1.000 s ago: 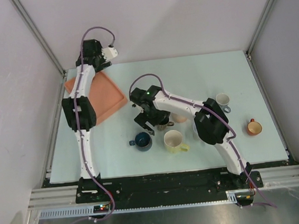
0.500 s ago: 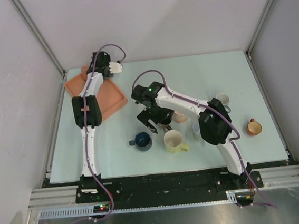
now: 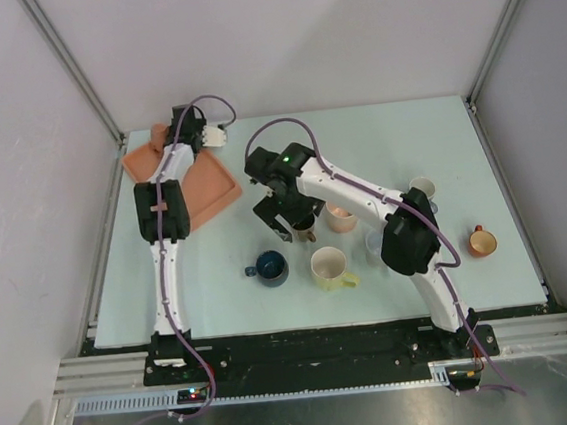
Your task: Turn the mug right side up
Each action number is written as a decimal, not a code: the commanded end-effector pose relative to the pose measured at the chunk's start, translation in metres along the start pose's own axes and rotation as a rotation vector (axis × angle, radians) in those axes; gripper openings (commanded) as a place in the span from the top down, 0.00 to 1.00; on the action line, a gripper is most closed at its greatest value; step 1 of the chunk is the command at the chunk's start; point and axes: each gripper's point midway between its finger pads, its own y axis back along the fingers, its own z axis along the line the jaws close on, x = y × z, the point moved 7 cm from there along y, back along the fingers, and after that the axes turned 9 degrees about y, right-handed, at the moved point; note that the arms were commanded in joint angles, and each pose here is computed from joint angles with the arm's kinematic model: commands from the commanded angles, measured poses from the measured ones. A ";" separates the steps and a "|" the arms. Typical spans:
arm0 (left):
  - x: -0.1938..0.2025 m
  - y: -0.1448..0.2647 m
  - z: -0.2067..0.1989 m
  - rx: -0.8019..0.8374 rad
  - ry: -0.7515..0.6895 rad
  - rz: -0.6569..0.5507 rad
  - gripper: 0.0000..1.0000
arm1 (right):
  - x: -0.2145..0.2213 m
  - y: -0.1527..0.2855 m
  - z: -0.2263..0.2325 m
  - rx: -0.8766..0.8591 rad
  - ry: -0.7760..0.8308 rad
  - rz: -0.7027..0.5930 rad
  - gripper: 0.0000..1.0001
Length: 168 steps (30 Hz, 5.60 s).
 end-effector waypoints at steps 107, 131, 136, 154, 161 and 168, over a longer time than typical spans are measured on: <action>-0.008 0.212 0.029 0.332 1.239 -0.422 1.00 | -0.133 0.106 -0.035 -0.554 -0.375 -1.000 0.00; -0.041 0.300 0.049 0.582 1.446 -0.681 1.00 | -0.209 0.065 -0.035 -0.949 -0.441 -1.104 0.30; -0.044 0.308 0.064 0.597 1.481 -0.728 1.00 | -0.209 0.055 -0.017 -1.008 -0.397 -1.045 0.55; 0.024 0.332 0.051 0.517 1.643 -0.496 0.00 | -0.123 0.102 -0.029 -0.264 -0.055 -0.828 1.00; 0.061 0.318 0.023 0.384 1.604 -0.259 0.00 | -0.045 0.113 0.077 -0.294 0.559 -0.616 1.00; 0.072 0.309 0.002 0.379 1.582 -0.166 0.00 | -0.010 0.075 0.149 -0.341 0.871 -0.424 1.00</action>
